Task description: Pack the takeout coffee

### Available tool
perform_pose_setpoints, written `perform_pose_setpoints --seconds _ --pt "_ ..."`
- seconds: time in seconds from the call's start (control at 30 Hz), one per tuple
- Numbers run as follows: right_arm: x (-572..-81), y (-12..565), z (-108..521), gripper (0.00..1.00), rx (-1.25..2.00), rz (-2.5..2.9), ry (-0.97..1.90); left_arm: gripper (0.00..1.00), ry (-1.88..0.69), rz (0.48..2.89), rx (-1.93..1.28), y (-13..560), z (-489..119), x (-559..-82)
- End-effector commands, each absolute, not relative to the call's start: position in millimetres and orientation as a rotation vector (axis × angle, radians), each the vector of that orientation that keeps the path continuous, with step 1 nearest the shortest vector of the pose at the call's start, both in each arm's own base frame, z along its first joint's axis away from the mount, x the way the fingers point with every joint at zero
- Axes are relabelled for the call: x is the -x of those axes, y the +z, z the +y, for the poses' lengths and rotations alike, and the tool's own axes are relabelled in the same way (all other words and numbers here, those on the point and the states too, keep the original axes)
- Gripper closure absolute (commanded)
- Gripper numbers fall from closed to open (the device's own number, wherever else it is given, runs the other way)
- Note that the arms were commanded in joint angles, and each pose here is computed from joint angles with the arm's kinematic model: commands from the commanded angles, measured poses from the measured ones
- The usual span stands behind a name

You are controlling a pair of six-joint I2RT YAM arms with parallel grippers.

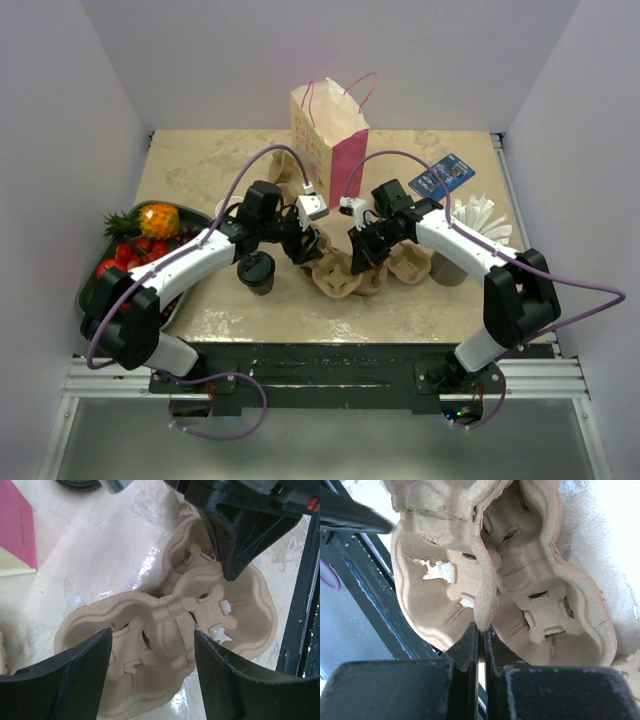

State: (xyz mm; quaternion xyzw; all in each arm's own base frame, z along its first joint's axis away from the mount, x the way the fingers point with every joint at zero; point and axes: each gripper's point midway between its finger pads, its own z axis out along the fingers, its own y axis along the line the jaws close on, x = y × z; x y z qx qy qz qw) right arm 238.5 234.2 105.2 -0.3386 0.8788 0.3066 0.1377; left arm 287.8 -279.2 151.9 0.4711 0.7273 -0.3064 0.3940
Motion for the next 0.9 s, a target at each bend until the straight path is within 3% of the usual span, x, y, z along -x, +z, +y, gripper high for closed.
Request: perform_pose_setpoints --seconds 0.0,0.23,0.47,0.63,0.67,0.77,0.83,0.87 --pt "-245 121 235 1.00 0.975 2.494 0.874 0.32 -0.773 1.848 -1.184 147 -287 -293" --pt "-248 121 236 1.00 0.972 2.496 0.875 0.35 -0.792 1.864 -1.196 139 -289 -292" --pt "-248 120 235 1.00 0.976 2.497 0.871 0.58 -0.772 1.877 -1.189 136 -287 -296" --pt "-247 118 234 1.00 0.975 2.501 0.862 0.67 -0.748 1.874 -1.190 137 -286 -299" --pt "-247 117 233 1.00 0.974 2.503 0.858 0.73 -0.744 1.864 -1.194 140 -286 -301" --pt "-247 114 231 1.00 0.970 2.509 0.850 0.77 -0.729 1.847 -1.204 145 -286 -303" --pt "-246 112 231 1.00 0.968 2.515 0.846 1.00 -0.699 1.847 -1.197 146 -282 -306" --pt "-247 112 231 1.00 0.973 2.509 0.841 1.00 -0.695 1.841 -1.193 148 -282 -307"
